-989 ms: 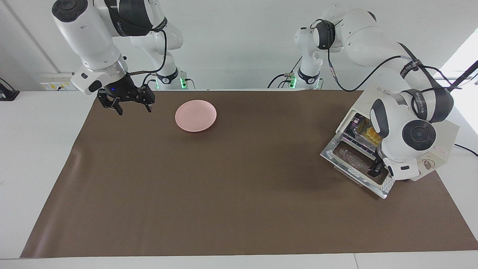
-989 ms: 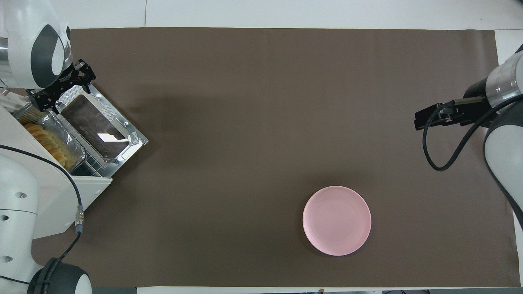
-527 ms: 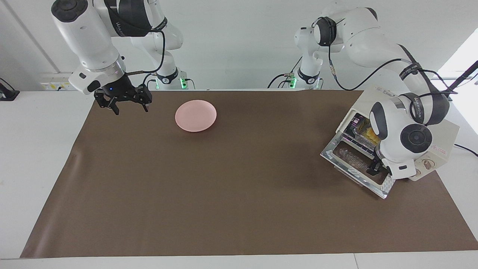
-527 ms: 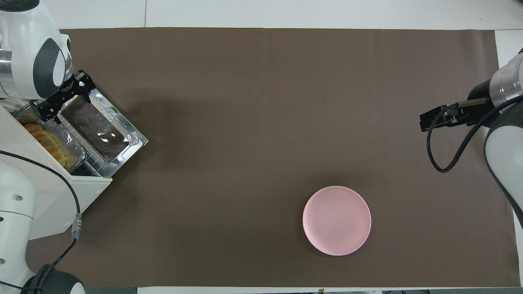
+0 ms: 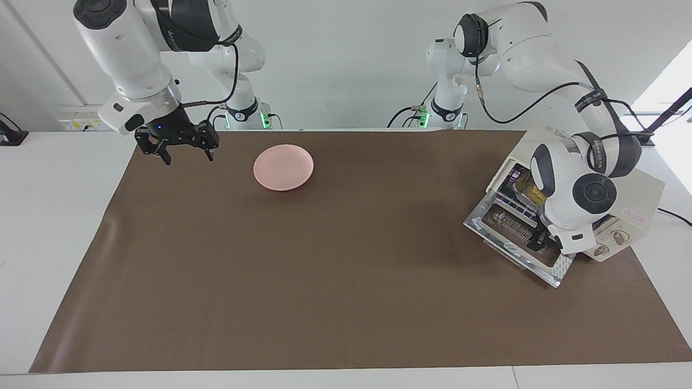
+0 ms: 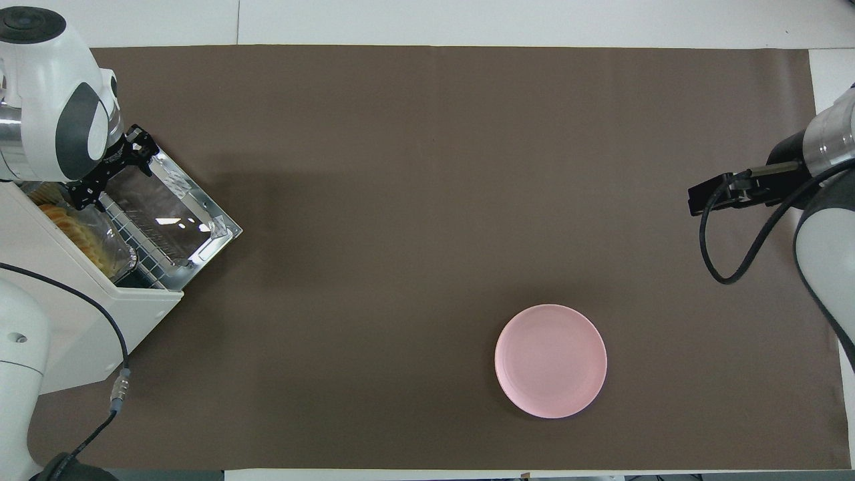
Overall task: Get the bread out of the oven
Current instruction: 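Grasp the foil tray edge inside the oven with the left gripper, then pull the foil tray out of the oven with the left gripper, then set the foil tray on the table and open the left gripper, then grasp the foil tray with the right gripper while the left gripper withdraws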
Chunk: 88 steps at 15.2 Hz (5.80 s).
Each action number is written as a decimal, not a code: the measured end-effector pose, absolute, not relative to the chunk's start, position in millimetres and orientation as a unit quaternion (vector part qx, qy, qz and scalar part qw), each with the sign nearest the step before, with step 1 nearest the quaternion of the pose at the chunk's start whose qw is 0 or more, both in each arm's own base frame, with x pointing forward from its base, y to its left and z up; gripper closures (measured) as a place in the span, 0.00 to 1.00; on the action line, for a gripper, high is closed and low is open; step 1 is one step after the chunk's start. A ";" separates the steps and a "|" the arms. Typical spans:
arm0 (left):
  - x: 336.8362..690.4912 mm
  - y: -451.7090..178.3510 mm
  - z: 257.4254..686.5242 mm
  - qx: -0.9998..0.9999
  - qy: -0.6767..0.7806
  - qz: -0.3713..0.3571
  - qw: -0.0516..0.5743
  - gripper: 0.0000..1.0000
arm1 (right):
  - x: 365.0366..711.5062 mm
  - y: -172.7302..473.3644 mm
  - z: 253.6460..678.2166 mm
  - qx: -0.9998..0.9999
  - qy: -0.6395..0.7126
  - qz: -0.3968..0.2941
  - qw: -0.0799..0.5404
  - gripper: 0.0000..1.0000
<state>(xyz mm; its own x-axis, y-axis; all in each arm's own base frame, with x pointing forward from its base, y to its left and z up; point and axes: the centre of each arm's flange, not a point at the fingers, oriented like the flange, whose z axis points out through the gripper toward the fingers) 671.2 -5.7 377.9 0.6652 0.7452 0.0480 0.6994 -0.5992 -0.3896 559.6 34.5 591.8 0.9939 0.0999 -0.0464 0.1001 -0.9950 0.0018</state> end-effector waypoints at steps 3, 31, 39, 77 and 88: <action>671.3 -6.5 379.6 -0.893 -0.400 0.055 0.198 0.00 | 559.6 34.5 591.8 0.998 0.050 -0.023 0.002 0.00; 644.3 -3.3 357.5 -0.914 -0.343 0.068 0.204 0.81 | 559.5 34.5 591.9 0.998 0.050 -0.023 0.002 0.00; 668.8 -176.2 401.1 -0.974 -0.199 -0.026 0.107 0.98 | 559.5 34.5 591.9 0.998 0.050 -0.023 0.002 0.00; 599.6 -134.5 588.4 -0.991 -0.129 -0.004 -0.031 0.00 | 572.6 256.2 498.4 0.997 0.054 0.017 -0.049 0.00; 558.7 10.1 609.5 -0.987 -0.105 0.118 0.022 0.00 | 572.8 376.4 356.3 0.990 -0.098 -0.017 -0.100 0.00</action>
<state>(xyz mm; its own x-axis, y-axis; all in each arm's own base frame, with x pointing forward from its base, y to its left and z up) 558.7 10.1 609.5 0.9501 0.2122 -0.2288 0.2020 -0.9771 -0.0674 572.8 376.4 356.3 0.9800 -0.1913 -0.0542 -0.1983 -0.9607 -0.1944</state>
